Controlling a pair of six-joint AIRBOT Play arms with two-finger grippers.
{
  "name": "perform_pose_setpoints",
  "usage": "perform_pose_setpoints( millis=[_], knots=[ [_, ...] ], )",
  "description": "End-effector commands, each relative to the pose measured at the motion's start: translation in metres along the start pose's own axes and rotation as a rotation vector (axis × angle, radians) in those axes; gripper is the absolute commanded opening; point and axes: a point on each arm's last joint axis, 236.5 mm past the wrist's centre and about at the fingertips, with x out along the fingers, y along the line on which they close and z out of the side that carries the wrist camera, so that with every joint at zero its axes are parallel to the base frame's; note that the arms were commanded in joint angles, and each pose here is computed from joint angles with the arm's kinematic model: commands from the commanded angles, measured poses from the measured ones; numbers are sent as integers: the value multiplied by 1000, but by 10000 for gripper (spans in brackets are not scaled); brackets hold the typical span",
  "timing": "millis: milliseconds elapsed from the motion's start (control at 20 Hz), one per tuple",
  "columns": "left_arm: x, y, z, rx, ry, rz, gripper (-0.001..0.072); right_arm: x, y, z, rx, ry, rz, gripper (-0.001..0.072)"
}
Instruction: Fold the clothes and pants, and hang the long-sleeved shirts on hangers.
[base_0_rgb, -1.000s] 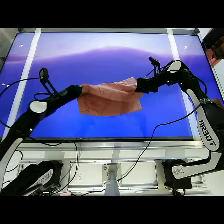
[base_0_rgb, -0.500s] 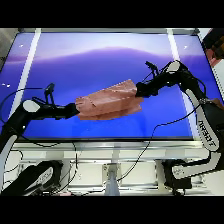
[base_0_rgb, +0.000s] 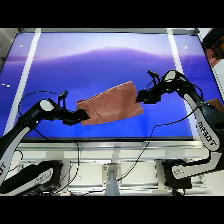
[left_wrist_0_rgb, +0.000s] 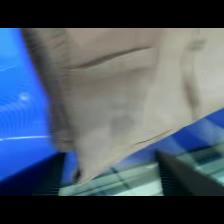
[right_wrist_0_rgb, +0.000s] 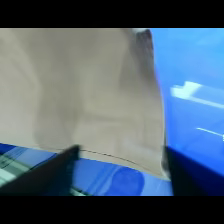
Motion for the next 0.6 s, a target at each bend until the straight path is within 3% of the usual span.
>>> perform_pose_setpoints(
  millis=[0,300,550],
  knots=[
    [2,-11,4,-20,1,-37,650,-1,0,-3,-4,16,-2,660],
    [-52,-55,29,80,-110,-110,647,-57,-12,57,-121,-167,-139,660],
    [-116,-54,53,103,-304,-108,647,-147,-49,109,-20,-394,-231,657]
  ],
)
